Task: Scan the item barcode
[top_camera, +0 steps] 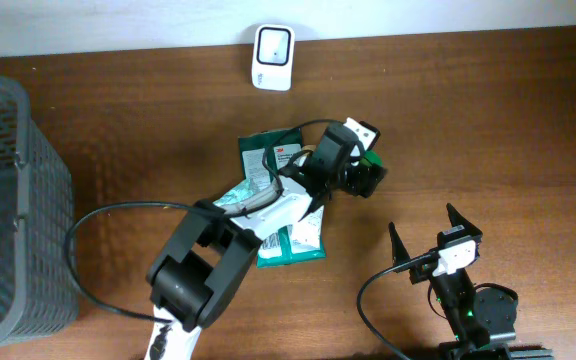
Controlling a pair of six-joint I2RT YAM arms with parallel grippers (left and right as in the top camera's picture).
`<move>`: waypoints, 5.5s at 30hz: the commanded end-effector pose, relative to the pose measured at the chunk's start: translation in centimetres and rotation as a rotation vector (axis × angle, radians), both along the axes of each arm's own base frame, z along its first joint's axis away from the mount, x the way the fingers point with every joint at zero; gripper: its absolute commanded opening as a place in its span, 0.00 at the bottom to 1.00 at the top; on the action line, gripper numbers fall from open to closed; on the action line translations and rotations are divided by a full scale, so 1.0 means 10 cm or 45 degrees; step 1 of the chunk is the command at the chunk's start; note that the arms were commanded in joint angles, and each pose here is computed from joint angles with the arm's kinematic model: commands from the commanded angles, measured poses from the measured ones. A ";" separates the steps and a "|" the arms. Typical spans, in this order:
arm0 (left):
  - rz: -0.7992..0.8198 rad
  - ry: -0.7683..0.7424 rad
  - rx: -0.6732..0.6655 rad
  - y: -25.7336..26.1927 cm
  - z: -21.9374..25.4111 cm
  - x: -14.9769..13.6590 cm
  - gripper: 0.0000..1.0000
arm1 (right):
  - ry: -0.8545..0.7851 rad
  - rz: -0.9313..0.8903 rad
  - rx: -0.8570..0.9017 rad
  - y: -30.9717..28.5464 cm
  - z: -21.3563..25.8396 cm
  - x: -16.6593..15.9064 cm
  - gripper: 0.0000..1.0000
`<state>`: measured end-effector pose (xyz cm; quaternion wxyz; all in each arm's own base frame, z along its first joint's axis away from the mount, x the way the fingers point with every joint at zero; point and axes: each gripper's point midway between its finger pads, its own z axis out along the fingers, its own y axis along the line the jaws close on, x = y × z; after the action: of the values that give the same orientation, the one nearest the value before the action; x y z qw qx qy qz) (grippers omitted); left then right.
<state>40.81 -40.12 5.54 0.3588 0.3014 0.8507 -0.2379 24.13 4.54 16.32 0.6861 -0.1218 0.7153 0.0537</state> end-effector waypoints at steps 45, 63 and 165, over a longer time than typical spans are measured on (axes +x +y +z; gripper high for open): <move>-0.631 -0.129 0.538 -0.20 -0.20 0.11 0.97 | 0.002 0.005 0.005 0.01 -0.02 0.00 0.98; -0.568 -0.119 0.449 -0.34 -0.03 0.18 0.52 | 0.002 0.005 0.005 0.01 -0.02 0.00 0.98; -1.149 -0.594 0.638 -0.15 0.37 0.65 0.91 | 0.002 0.005 0.005 0.01 -0.02 0.00 0.98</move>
<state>48.23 -40.51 10.47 0.3198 0.7188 0.6119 -0.0820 24.13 4.54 16.32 0.6861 -0.1216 0.7153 0.0538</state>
